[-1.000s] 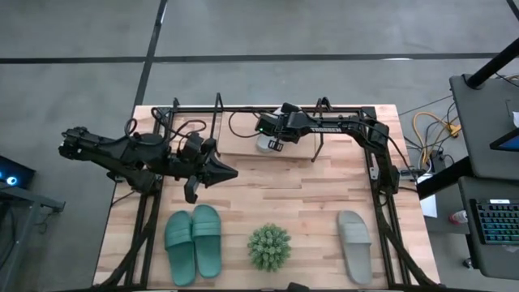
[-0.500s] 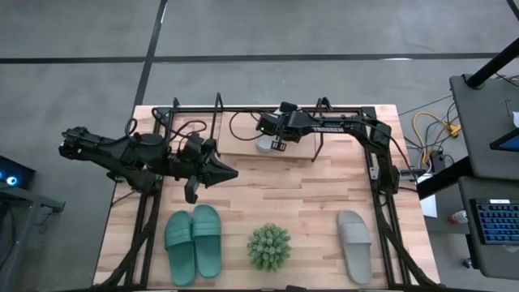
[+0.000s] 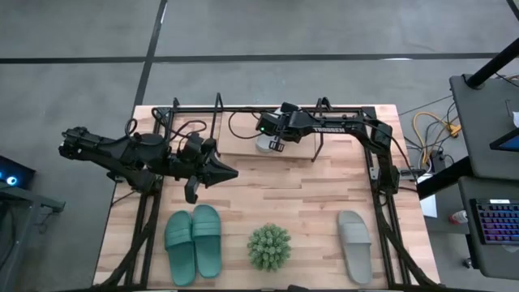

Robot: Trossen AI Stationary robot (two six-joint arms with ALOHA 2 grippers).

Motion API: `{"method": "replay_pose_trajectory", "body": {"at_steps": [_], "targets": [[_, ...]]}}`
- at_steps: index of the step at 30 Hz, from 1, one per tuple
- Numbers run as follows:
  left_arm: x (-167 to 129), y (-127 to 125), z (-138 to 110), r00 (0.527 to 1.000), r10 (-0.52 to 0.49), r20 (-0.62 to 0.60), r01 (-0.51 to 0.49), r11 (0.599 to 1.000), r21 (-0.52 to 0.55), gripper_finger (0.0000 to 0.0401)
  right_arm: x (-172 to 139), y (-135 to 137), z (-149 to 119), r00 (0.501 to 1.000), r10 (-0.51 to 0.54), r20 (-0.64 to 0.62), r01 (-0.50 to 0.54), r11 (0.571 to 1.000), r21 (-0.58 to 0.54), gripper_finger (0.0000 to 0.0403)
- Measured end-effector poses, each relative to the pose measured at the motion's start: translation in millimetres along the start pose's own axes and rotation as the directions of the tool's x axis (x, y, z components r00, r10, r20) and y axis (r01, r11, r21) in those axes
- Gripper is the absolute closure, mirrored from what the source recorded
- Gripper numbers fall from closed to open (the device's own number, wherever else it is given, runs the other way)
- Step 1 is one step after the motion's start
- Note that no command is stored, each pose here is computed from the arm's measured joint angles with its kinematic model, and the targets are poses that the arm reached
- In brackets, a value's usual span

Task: Pick and place slides into the shelf
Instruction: Put the left gray slipper on the shelf

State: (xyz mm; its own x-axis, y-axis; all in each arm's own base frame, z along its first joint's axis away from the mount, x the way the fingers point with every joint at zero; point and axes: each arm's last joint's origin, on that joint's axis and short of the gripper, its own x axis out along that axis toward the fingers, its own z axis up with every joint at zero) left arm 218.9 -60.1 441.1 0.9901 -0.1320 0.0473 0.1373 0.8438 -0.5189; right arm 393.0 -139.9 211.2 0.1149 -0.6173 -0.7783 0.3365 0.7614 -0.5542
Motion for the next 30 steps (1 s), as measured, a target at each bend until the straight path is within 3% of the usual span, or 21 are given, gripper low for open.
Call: {"method": "replay_pose_trajectory", "body": {"at_steps": [12, 30], "targets": [[0.0, 0.0, 0.0, 1.000, 0.000, 0.000, 0.000, 1.000, -0.002, 0.0401, 5.2, -10.6, 0.5, 0.999, -0.050, 0.001, 0.050, 0.999, 0.016, 0.0284], [0.0, 0.0, 0.0, 1.000, 0.001, 0.000, -0.001, 1.000, -0.005, 0.0401, 1.9, -13.3, 0.6, 0.999, -0.054, 0.008, 0.053, 0.998, 0.040, 0.0275]]}}
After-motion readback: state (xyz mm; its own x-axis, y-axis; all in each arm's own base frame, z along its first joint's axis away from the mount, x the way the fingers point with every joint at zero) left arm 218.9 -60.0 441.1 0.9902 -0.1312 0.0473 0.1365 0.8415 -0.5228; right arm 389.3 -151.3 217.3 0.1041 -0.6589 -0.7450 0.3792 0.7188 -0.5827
